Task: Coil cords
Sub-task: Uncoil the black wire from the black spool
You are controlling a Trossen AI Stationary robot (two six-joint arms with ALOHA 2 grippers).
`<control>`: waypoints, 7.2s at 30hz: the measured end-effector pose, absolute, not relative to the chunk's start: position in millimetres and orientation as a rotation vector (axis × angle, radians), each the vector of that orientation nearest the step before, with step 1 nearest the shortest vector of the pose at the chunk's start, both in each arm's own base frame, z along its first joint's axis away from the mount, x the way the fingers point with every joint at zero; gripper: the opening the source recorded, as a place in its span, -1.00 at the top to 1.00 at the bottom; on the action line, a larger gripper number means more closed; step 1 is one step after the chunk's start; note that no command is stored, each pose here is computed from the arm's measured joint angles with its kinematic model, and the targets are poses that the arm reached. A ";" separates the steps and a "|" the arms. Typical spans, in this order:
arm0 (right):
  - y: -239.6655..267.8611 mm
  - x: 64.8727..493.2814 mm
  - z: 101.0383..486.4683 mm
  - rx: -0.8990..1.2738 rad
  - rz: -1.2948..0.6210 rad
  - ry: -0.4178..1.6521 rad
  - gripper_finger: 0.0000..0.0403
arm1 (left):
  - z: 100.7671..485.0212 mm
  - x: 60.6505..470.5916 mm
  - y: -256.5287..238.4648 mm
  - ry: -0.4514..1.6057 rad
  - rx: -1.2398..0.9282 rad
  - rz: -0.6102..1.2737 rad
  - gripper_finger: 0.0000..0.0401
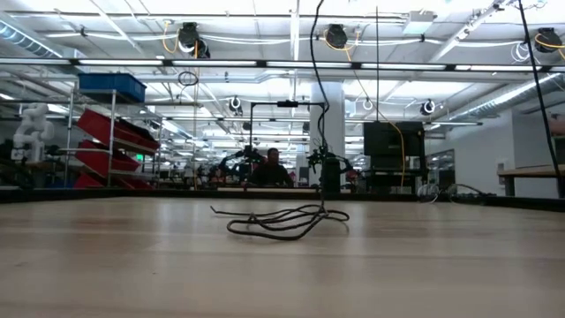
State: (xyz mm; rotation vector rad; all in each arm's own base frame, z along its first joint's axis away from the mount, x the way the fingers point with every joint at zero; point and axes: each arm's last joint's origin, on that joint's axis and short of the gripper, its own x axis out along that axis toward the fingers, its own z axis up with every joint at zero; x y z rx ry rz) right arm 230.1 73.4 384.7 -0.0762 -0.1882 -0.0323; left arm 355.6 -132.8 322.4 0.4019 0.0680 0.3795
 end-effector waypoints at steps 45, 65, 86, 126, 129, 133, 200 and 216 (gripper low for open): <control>52.9 256.3 356.4 -0.108 -0.221 -0.002 1.00 | 389.5 281.3 -182.5 -0.172 0.364 0.219 0.93; 44.6 278.6 346.3 -0.133 -0.267 -0.027 1.00 | 321.1 350.6 -158.7 0.002 0.291 -0.132 0.93; 47.7 266.3 355.3 -0.121 -0.244 -0.042 1.00 | 289.5 364.6 -139.5 0.219 0.322 -0.117 0.93; 65.1 207.9 389.6 -0.054 -0.115 -0.130 1.00 | 346.7 247.4 -130.7 0.502 0.257 0.079 0.61; 65.2 207.9 389.6 -0.051 -0.115 -0.131 1.00 | 348.7 241.4 -137.4 0.481 0.282 0.098 0.55; 65.2 208.0 389.4 -0.030 -0.113 -0.131 1.00 | 350.5 239.8 -138.5 0.450 0.306 0.176 0.53; 67.4 210.4 387.3 -0.027 -0.106 -0.121 1.00 | 331.3 355.7 -120.1 0.016 0.181 0.184 -0.04; 67.4 210.4 387.3 -0.027 -0.106 -0.121 1.00 | 330.9 356.7 -119.6 0.016 0.196 0.129 0.63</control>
